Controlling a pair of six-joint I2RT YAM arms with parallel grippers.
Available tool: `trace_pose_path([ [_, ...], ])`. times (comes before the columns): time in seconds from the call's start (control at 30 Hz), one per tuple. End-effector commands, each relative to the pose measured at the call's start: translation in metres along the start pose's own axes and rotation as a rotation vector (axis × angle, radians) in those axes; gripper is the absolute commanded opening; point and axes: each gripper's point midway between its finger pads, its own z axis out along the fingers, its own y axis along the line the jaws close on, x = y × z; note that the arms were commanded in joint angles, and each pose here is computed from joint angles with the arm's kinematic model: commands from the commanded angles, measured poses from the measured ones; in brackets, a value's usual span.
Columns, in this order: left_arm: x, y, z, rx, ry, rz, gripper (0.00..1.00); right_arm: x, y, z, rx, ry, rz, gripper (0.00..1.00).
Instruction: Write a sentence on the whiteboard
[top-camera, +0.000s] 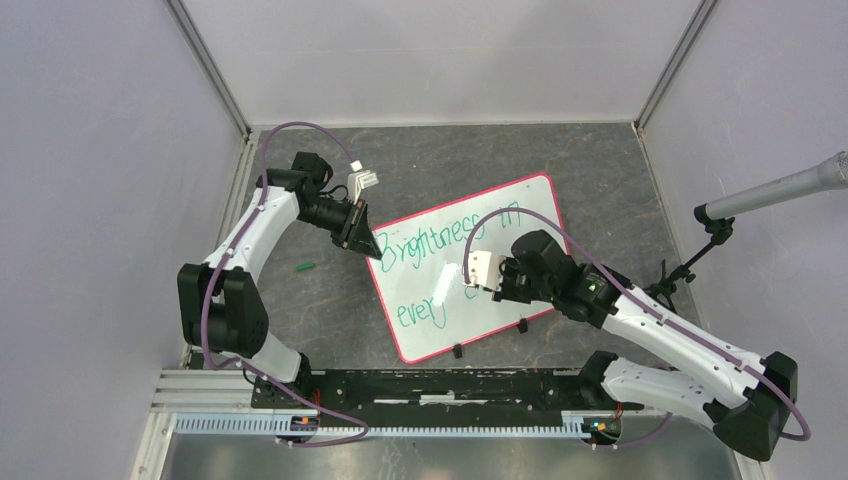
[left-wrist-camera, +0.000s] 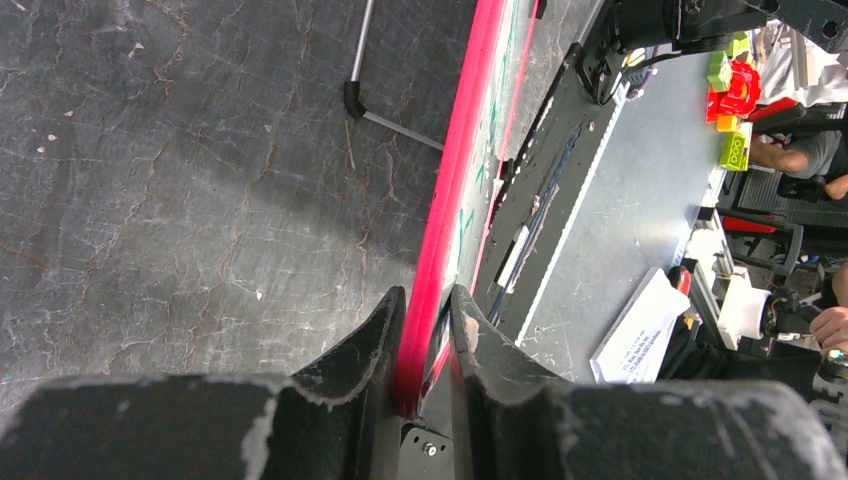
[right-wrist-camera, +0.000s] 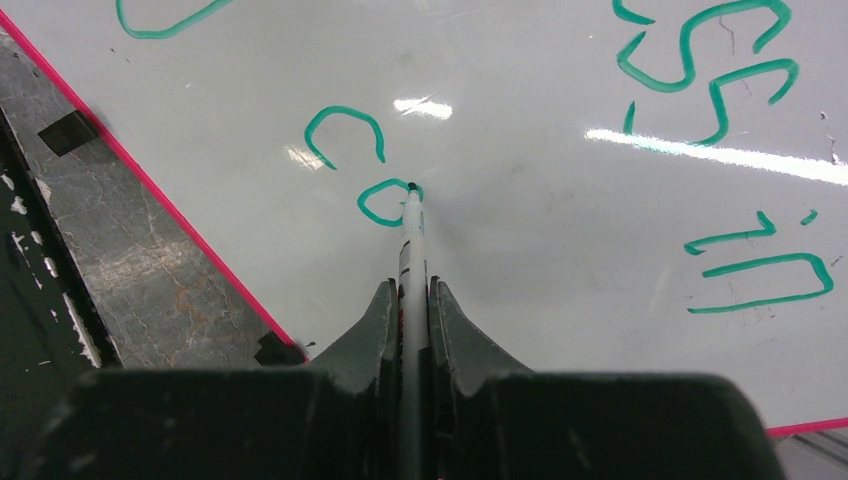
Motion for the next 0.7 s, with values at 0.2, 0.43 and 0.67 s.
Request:
trace_pose_path([
  [0.2, 0.005, 0.013, 0.014, -0.043, 0.056, 0.049, 0.03, -0.027, 0.007, -0.013, -0.067, -0.121, -0.032, 0.0],
  [0.43, 0.004, 0.012, 0.014, -0.043, 0.054, 0.052, 0.02, -0.029, 0.016, -0.019, -0.111, -0.156, -0.051, 0.0],
  [0.67, 0.005, 0.012, 0.014, -0.041, 0.054, 0.055, 0.02, -0.015, 0.005, -0.023, -0.068, -0.148, 0.005, 0.0],
])
